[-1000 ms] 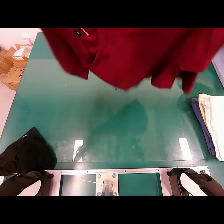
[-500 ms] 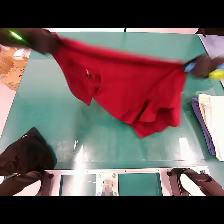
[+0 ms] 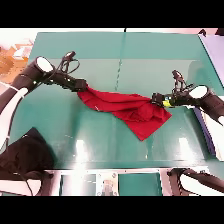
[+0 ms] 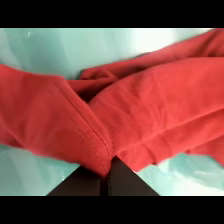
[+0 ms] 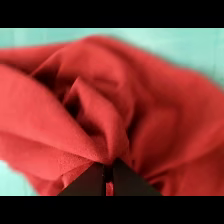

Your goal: Fold the shirts.

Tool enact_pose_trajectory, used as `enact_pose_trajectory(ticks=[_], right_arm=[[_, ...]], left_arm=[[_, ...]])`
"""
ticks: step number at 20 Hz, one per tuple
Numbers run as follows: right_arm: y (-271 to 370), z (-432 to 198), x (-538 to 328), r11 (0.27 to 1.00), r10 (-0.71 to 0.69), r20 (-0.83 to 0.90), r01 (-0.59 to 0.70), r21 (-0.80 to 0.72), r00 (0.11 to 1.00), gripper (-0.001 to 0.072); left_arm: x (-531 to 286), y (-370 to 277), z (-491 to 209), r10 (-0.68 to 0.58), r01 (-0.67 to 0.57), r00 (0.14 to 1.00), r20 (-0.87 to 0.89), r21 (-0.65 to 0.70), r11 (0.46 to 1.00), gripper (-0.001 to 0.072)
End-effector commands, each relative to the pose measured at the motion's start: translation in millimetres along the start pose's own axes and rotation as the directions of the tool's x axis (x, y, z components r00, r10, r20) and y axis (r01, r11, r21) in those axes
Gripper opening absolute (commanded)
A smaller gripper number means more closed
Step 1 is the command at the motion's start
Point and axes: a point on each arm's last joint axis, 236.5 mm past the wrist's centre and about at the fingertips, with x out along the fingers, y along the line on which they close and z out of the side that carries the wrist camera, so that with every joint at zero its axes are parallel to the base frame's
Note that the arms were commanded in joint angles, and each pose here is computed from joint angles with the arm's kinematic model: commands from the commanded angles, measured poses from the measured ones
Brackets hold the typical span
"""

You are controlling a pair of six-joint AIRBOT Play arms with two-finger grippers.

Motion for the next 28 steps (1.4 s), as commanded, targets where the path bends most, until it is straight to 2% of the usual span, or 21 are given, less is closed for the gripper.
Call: enact_pose_trajectory(ticks=[1, 2, 3, 5, 8, 12, 15, 16, 17, 20, 23, 24, 25, 26, 27, 28], right_arm=[[-12, 29, -13, 1.000, -0.002, 0.020, 0.002, 0.016, 1.000, 0.0186], [-14, 38, -29, 1.000, 0.008, 0.010, -0.008, 0.024, 1.000, 0.0356], [-15, 43, -46, 0.999, 0.019, -0.009, -0.019, 0.031, 1.000, 0.0372], [-21, 46, -79, 0.998, 0.028, -0.040, -0.026, 0.056, 0.999, 0.0371], [-54, 18, -106, 0.984, -0.045, -0.082, 0.058, 0.171, 0.996, 0.0370], [-65, -80, -91, 0.945, -0.042, -0.220, 0.110, 0.307, 0.975, 0.0371], [-58, -165, -60, 0.924, 0.033, -0.367, 0.112, 0.365, 0.929, 0.0375], [-53, -186, -47, 0.917, 0.061, -0.398, 0.106, 0.384, 0.915, 0.0402], [-48, -199, -35, 0.912, 0.082, -0.399, 0.093, 0.399, 0.913, 0.0446], [-17, -211, -4, 0.912, 0.162, -0.351, -0.004, 0.409, 0.922, 0.0450], [-1, -198, 20, 0.931, 0.144, -0.291, -0.030, 0.363, 0.946, 0.0448], [1, -191, 26, 0.940, 0.129, -0.270, -0.031, 0.341, 0.954, 0.0427], [3, -184, 31, 0.945, 0.119, -0.256, -0.030, 0.327, 0.959, 0.0369], [4, -178, 34, 0.949, 0.114, -0.247, -0.033, 0.313, 0.962, 0.0252], [7, -170, 35, 0.959, 0.118, -0.242, -0.047, 0.281, 0.963, 0.0089], [11, -162, 33, 0.968, 0.119, -0.231, -0.060, 0.245, 0.966, 0.0016]], left_arm=[[17, 9, 5, -0.003, 0.004, 1.000, 0.021, -0.040, 0.999, 0.0022], [15, 8, 7, -0.002, 0.003, 1.000, 0.024, -0.033, 0.999, 0.0022], [13, 7, 10, -0.004, 0.005, 1.000, 0.027, -0.026, 1.000, 0.0022], [10, 5, 12, -0.002, 0.003, 1.000, 0.023, -0.013, 1.000, 0.0023], [9, 5, 10, -0.002, 0.002, 1.000, 0.016, -0.009, 1.000, 0.0022], [9, 4, 9, -0.004, 0.004, 1.000, 0.010, -0.009, 1.000, 0.0022], [9, 4, 9, -0.005, 0.005, 1.000, 0.008, -0.009, 1.000, 0.0023], [9, 4, 9, -0.005, 0.005, 1.000, 0.009, -0.009, 1.000, 0.0022], [9, 4, 9, -0.005, 0.005, 1.000, 0.008, -0.009, 1.000, 0.0023], [9, 3, 6, -0.009, 0.009, 1.000, -0.001, -0.010, 1.000, 0.0023], [9, 1, 2, -0.015, 0.015, 1.000, -0.019, -0.010, 1.000, 0.0023], [9, 1, 0, -0.018, 0.017, 0.999, -0.027, -0.010, 1.000, 0.0022], [9, 0, -1, -0.020, 0.019, 0.999, -0.033, -0.010, 1.000, 0.0022], [9, 0, -3, -0.022, 0.021, 0.999, -0.039, -0.010, 1.000, 0.0023], [9, -1, -4, -0.024, 0.024, 0.999, -0.046, -0.010, 1.000, 0.0023], [8, -1, -5, -0.026, 0.025, 0.998, -0.051, -0.011, 1.000, 0.0022]])
